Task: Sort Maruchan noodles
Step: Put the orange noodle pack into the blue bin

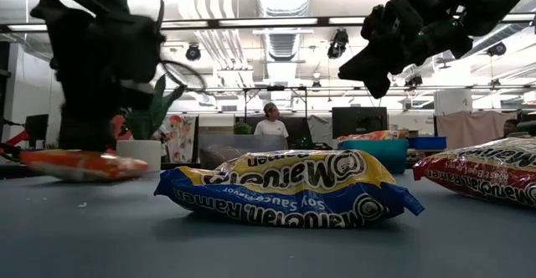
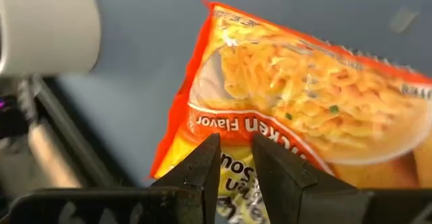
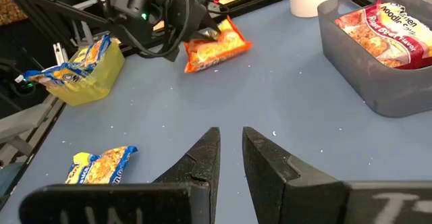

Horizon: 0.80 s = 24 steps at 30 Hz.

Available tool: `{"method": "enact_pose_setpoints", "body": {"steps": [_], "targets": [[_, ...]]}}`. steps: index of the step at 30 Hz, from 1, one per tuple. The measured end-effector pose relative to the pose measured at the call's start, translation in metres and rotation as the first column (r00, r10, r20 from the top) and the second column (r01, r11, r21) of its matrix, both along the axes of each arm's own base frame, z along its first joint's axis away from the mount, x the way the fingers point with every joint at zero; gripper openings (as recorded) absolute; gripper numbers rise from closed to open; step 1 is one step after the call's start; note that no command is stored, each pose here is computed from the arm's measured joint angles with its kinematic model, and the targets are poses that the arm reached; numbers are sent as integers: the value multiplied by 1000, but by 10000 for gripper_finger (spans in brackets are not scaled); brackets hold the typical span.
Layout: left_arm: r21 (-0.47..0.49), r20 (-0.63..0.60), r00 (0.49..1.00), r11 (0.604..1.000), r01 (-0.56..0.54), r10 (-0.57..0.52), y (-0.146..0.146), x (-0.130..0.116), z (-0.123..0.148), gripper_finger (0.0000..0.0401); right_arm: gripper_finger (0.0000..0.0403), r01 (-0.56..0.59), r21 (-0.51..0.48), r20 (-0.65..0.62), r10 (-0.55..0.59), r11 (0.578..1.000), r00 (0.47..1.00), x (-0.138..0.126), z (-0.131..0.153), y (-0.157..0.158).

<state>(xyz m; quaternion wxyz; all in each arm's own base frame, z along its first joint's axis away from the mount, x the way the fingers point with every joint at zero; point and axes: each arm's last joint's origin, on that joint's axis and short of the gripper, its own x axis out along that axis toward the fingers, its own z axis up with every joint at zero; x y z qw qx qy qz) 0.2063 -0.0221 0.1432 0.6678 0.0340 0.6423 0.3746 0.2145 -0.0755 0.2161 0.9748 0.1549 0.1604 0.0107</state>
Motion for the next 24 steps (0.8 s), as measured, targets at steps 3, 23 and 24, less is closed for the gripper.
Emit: {"method": "enact_pose_setpoints", "body": {"steps": [3,23,24], "targets": [[-4,171,985,1000,31,-30,-2,16,-2,76,52,0,0,0,0,1000,1000,0,0,0],[-152,379,716,723,674,-587,-12,56,49,76,52,167,131,-19,-166,977,986,2,2,-1],[-144,382,705,715,684,-597,-11,52,47,76,52,168,135,-16,-167,977,986,4,3,0]]}}
